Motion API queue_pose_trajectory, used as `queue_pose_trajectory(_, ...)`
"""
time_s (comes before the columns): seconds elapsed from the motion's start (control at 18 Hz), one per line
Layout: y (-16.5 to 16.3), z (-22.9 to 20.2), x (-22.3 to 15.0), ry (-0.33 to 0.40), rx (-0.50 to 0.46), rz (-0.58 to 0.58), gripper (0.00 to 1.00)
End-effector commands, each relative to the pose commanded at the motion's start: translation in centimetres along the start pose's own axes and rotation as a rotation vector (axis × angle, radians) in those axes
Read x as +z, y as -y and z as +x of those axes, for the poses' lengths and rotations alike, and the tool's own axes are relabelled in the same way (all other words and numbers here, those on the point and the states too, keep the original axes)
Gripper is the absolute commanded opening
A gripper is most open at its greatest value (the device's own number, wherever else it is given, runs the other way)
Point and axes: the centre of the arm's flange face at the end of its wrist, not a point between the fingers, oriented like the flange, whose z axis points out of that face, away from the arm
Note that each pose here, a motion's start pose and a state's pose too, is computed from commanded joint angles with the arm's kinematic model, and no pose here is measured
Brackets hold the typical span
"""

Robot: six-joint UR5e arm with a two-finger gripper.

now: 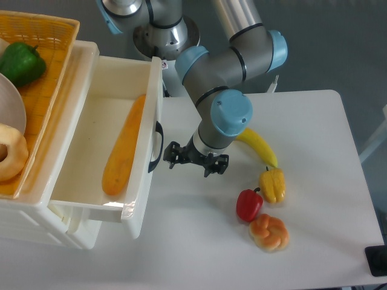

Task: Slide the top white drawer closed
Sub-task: 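Move the gripper toward the open drawer's front handle, then push the drawer front with the gripper, sliding the drawer into the unit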

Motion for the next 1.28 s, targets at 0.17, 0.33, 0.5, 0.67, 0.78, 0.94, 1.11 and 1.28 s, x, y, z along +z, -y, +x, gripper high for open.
queue_pose_trajectory(0.17, 0.0, 0.0, -0.1, 0.0, 0.002, 0.002, 1.0)
queue_pose_trajectory(0.33, 0.1, 0.3, -0.3, -0.014, 0.003, 0.017, 1.0)
queue_pose_trajectory(0.5, 0.1, 0.7, -0.8, -0.009, 0.007, 0.026, 1.0)
queue_pose_trajectory(0.67, 0.1, 0.8, -1.1, -0.013, 0.008, 0.032, 1.0)
queue_pose_trajectory(0.78, 0.1, 0.8, -1.1, -0.013, 0.008, 0.032, 1.0)
queue_pose_trajectory(0.94, 0.1, 1.1, -1.5, -0.017, 0.009, 0.044, 1.0)
queue_pose_trajectory(1.11, 0.2, 1.8, -1.6, -0.016, 0.008, 0.045, 1.0)
queue_pose_trajectory(1.28, 0.4, 2.1, -1.6, -0.016, 0.007, 0.047, 1.0)
